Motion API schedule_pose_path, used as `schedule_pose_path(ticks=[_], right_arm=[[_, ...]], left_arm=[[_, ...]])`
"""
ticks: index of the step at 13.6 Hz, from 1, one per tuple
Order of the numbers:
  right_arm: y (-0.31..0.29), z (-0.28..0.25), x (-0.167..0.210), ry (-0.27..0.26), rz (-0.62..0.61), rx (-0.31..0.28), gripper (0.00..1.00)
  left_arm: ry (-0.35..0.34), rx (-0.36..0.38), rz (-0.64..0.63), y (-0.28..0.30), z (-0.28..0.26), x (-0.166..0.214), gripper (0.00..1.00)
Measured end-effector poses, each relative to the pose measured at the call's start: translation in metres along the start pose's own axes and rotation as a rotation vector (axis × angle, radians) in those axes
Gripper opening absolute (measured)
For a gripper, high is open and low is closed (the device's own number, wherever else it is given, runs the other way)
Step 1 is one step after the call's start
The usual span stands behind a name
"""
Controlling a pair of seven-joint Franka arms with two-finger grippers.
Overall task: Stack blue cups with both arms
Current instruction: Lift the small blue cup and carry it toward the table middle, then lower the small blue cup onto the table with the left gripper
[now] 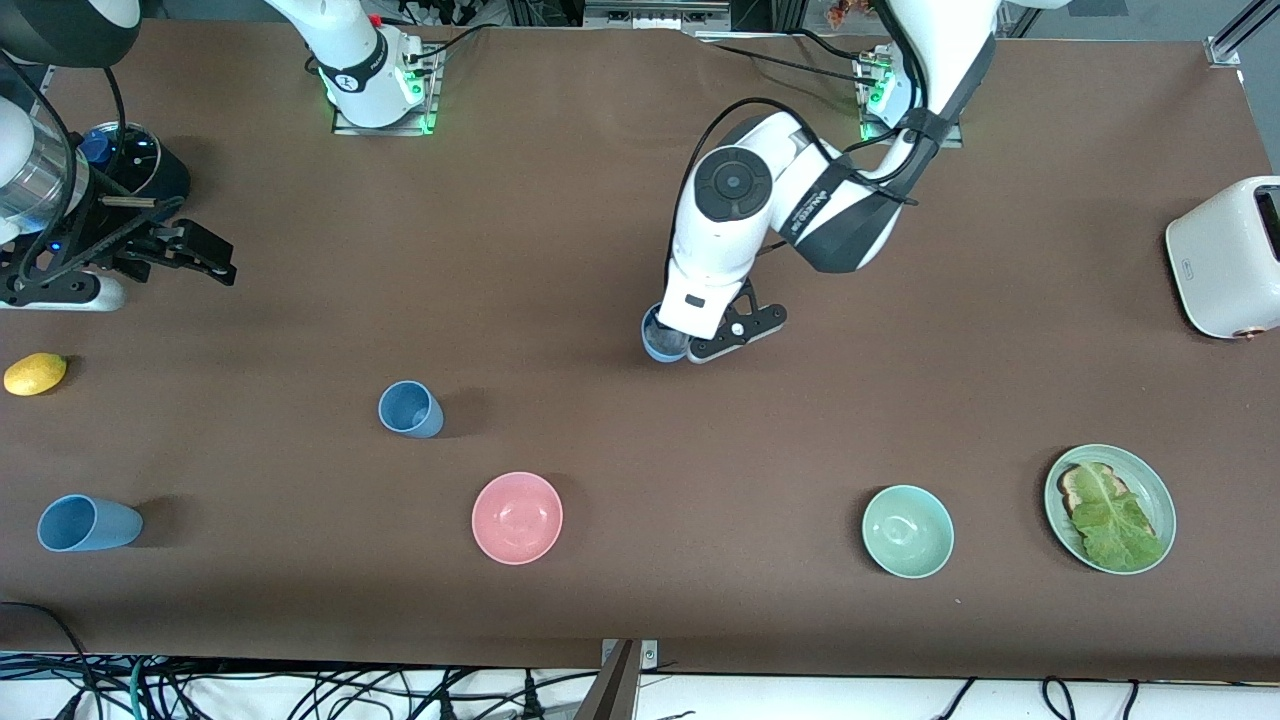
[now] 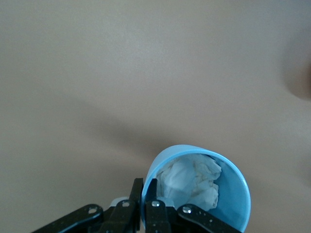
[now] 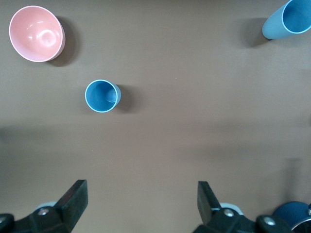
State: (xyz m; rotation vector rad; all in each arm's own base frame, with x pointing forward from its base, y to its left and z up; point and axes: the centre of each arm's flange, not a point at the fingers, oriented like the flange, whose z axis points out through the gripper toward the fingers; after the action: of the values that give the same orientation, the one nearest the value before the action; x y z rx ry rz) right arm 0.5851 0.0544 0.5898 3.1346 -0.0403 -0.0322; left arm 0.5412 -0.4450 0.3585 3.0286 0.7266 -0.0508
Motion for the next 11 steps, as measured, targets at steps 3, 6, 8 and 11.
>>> schedule_pose_path(ticks=[3, 6, 8, 11], right_arm=[[0.000, 0.000, 0.000, 0.000, 0.001, 0.000, 1.00], [0.000, 0.000, 0.000, 0.000, 0.042, 0.000, 1.00], [0.000, 0.000, 0.000, -0.001, 0.049, 0.000, 1.00], [-0.001, 0.001, 0.000, -0.002, 0.051, 0.000, 1.00]], left_arm=[[0.012, -0.012, -0.012, 0.010, 0.019, -0.006, 0.05], [0.044, -0.001, -0.019, 0.014, 0.042, -0.004, 0.05], [0.048, -0.010, -0.023, 0.016, 0.056, -0.001, 0.05], [0.046, -0.012, -0.032, 0.016, 0.069, 0.004, 0.05]])
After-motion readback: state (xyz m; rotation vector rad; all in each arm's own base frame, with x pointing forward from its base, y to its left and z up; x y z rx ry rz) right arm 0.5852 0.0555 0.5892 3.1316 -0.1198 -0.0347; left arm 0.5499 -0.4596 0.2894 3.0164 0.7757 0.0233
